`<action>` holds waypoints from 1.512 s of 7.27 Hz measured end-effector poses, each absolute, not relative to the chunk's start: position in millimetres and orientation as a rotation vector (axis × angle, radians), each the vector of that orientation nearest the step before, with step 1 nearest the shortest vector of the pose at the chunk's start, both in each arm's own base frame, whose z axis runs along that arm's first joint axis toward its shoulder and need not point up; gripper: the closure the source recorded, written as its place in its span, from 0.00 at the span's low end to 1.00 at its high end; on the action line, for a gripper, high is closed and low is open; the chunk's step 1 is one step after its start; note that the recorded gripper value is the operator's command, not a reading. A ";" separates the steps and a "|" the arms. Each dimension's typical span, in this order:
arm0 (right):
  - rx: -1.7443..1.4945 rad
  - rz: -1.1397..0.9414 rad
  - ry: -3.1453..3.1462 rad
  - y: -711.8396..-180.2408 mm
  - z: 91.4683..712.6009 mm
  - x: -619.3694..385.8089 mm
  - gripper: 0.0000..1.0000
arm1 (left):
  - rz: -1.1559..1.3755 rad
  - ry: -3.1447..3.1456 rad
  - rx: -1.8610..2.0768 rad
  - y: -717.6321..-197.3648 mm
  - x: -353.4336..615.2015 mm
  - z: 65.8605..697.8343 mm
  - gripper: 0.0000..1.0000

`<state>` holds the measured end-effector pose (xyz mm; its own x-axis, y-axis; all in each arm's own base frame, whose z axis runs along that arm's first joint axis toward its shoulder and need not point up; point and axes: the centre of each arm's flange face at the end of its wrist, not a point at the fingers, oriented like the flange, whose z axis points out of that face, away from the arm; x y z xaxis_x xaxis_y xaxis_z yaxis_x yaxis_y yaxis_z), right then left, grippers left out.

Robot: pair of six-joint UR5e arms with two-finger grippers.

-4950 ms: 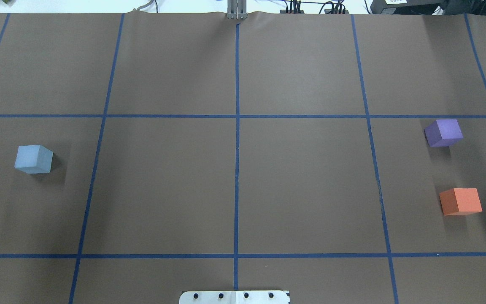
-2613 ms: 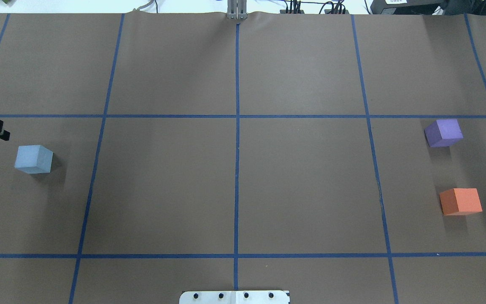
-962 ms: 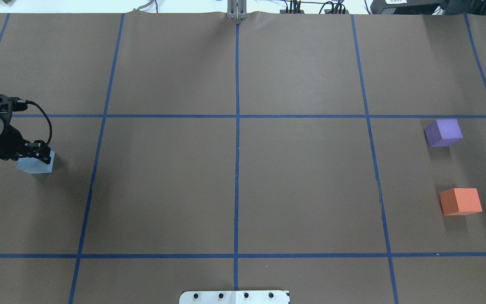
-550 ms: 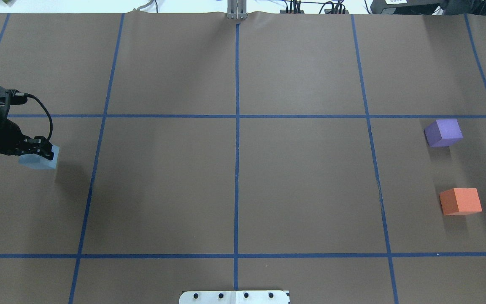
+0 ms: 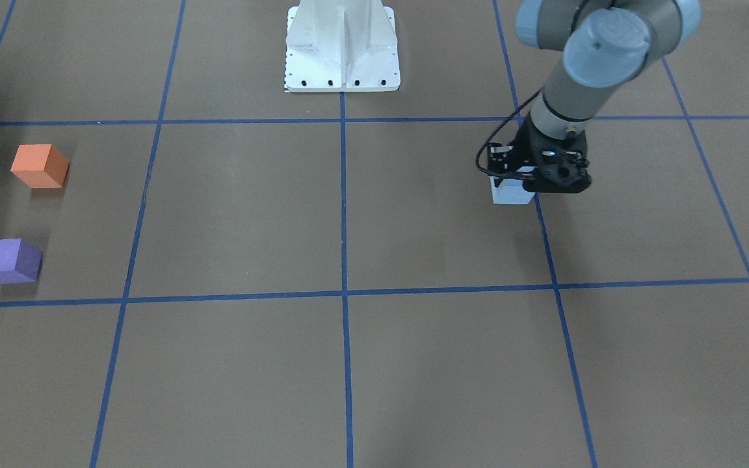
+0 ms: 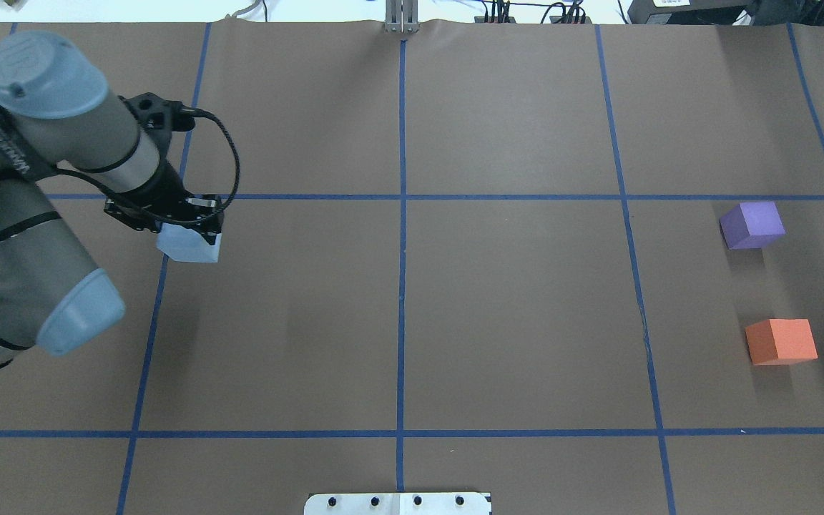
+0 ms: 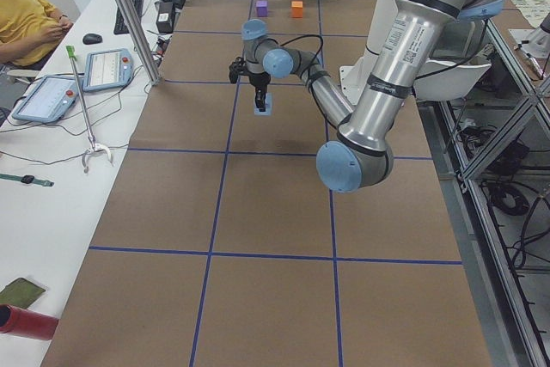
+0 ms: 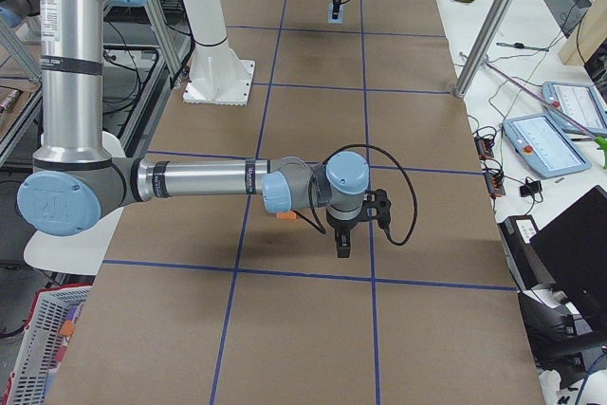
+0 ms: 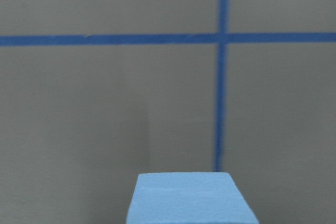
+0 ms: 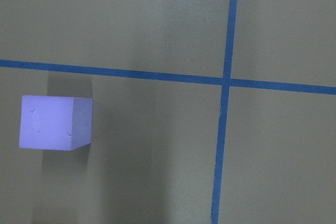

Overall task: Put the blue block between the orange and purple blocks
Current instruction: 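Lift the light blue cube and carry it toward the table center, then set the blue cube down mid-table, open and withdraw the left gripper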

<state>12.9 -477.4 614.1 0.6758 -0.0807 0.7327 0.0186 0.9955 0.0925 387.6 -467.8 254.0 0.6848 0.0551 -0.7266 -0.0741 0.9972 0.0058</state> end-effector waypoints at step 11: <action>0.068 -0.088 -0.858 -479.1 610.0 -4.4 0.00 | -0.002 0.859 -0.048 -442.8 699.4 106.7 0.00</action>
